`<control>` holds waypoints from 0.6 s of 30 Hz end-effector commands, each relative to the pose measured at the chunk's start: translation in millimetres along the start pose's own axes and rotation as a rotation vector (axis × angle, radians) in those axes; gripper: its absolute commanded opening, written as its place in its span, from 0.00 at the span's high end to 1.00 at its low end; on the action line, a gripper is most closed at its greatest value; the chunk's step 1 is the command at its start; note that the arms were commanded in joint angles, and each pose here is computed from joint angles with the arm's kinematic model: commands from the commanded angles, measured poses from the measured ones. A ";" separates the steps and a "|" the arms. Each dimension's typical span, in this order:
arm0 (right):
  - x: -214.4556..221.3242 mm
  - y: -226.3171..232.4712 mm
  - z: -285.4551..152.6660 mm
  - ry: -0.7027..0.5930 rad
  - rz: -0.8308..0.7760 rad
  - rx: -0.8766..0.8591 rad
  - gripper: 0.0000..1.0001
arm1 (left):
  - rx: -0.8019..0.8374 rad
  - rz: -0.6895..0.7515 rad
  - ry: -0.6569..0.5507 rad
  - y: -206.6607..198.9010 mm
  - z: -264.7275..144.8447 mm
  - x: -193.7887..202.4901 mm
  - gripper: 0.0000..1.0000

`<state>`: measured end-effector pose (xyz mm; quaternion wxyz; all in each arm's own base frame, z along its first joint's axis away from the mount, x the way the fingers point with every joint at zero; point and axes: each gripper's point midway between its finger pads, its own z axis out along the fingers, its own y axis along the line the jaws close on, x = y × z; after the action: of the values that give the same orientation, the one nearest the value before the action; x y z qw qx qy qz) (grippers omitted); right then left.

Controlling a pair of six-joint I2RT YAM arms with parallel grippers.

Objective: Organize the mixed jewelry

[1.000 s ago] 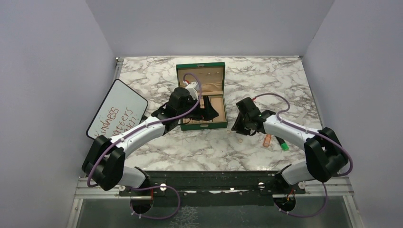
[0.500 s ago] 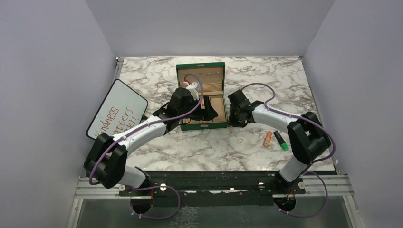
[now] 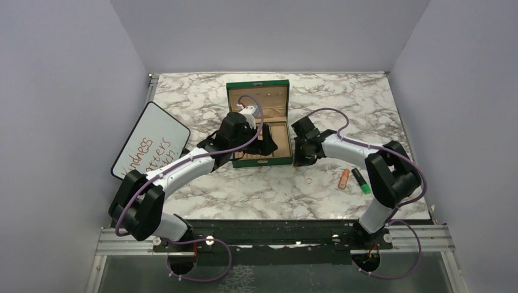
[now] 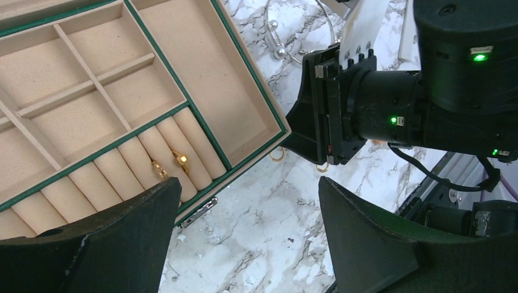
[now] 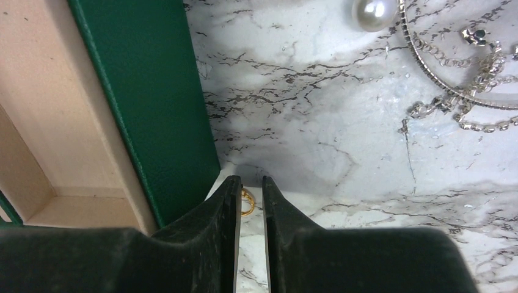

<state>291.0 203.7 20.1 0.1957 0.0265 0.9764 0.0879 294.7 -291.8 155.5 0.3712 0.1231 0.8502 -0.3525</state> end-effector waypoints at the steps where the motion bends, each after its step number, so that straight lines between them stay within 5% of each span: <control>1: 16.1 -6.8 3.2 0.078 -0.007 0.031 0.76 | -0.005 0.019 -0.004 0.3 2.9 -4.4 0.16; 18: 29.5 -1.6 -23.0 0.095 -0.045 -0.066 0.86 | -0.001 0.021 -0.010 -0.4 -0.4 -3.7 0.17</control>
<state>261.8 199.1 19.5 0.1559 0.0106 0.9825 0.1016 294.5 -291.5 149.7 0.3655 0.1251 0.8541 -0.3481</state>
